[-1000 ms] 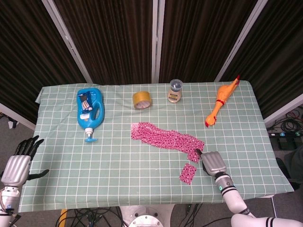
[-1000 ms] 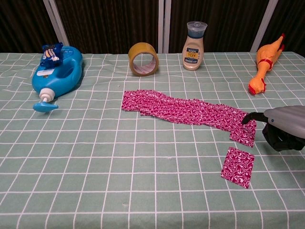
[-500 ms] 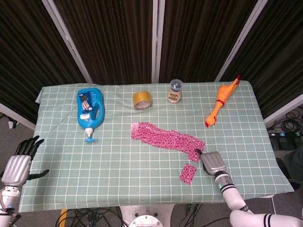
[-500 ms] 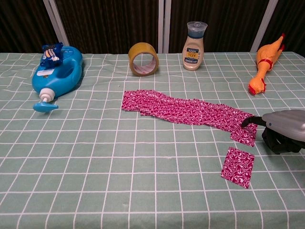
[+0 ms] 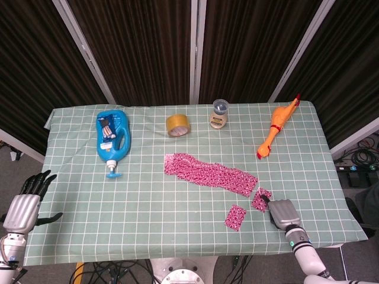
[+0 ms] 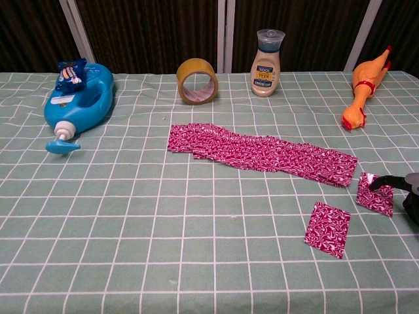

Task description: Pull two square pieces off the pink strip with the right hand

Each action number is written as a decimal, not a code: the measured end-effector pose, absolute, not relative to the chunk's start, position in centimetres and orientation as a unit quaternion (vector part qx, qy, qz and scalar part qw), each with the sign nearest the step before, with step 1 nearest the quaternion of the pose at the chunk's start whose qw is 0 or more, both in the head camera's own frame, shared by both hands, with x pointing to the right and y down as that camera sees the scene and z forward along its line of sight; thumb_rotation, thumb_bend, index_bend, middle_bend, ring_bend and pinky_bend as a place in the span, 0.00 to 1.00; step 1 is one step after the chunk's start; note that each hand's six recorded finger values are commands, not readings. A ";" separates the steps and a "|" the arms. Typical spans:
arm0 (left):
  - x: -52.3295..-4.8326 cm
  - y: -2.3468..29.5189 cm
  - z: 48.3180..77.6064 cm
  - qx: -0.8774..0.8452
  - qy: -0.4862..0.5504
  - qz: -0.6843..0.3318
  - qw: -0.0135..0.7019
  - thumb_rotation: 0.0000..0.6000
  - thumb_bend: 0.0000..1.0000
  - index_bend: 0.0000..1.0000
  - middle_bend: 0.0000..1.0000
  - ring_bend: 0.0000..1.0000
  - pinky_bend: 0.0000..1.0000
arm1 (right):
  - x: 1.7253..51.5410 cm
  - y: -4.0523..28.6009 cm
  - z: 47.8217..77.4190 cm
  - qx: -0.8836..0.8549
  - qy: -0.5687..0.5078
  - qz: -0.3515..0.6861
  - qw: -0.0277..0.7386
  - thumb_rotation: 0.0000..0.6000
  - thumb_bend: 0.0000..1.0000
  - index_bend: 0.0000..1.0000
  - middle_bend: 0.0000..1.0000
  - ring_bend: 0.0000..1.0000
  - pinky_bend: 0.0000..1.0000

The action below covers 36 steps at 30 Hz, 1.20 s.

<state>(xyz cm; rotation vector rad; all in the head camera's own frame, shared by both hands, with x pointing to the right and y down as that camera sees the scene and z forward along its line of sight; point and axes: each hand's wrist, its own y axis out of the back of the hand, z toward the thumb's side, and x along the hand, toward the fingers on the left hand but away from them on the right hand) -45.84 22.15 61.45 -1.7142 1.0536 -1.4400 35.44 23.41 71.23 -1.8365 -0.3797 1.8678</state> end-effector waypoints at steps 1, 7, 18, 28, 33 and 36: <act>-45.8 22.1 61.4 -0.655 0.402 -0.550 0.328 1.00 0.10 0.08 0.00 0.00 0.06 | 35.7 23.5 71.1 -0.672 -0.140 0.685 0.244 1.00 1.00 0.17 0.92 0.76 0.65; -45.7 22.1 61.2 -0.654 0.402 -0.549 0.330 1.00 0.10 0.08 0.00 0.00 0.06 | 37.4 23.9 69.8 -0.665 -0.156 0.690 0.241 1.00 1.00 0.17 0.92 0.76 0.65; -45.5 21.7 60.8 -0.652 0.413 -0.539 0.339 1.00 0.10 0.09 0.00 0.00 0.06 | 37.5 20.5 64.6 -0.663 -0.305 0.622 0.285 1.00 0.51 0.16 0.53 0.37 0.46; -44.7 21.3 60.1 -0.652 0.420 -0.523 0.353 1.00 0.10 0.08 0.00 0.00 0.06 | 43.9 17.4 59.4 -0.523 -0.411 0.608 0.433 1.00 0.10 0.00 0.00 0.00 0.00; -44.5 21.2 60.0 -0.653 0.417 -0.523 0.356 1.00 0.10 0.09 0.00 0.00 0.06 | 46.2 18.8 59.8 -0.505 -0.419 0.654 0.377 1.00 0.10 0.00 0.00 0.00 0.00; -44.5 21.2 60.0 -0.653 0.416 -0.523 0.356 1.00 0.10 0.08 0.00 0.00 0.06 | 46.8 19.1 59.9 -0.506 -0.415 0.659 0.371 1.00 0.10 0.00 0.00 0.00 0.00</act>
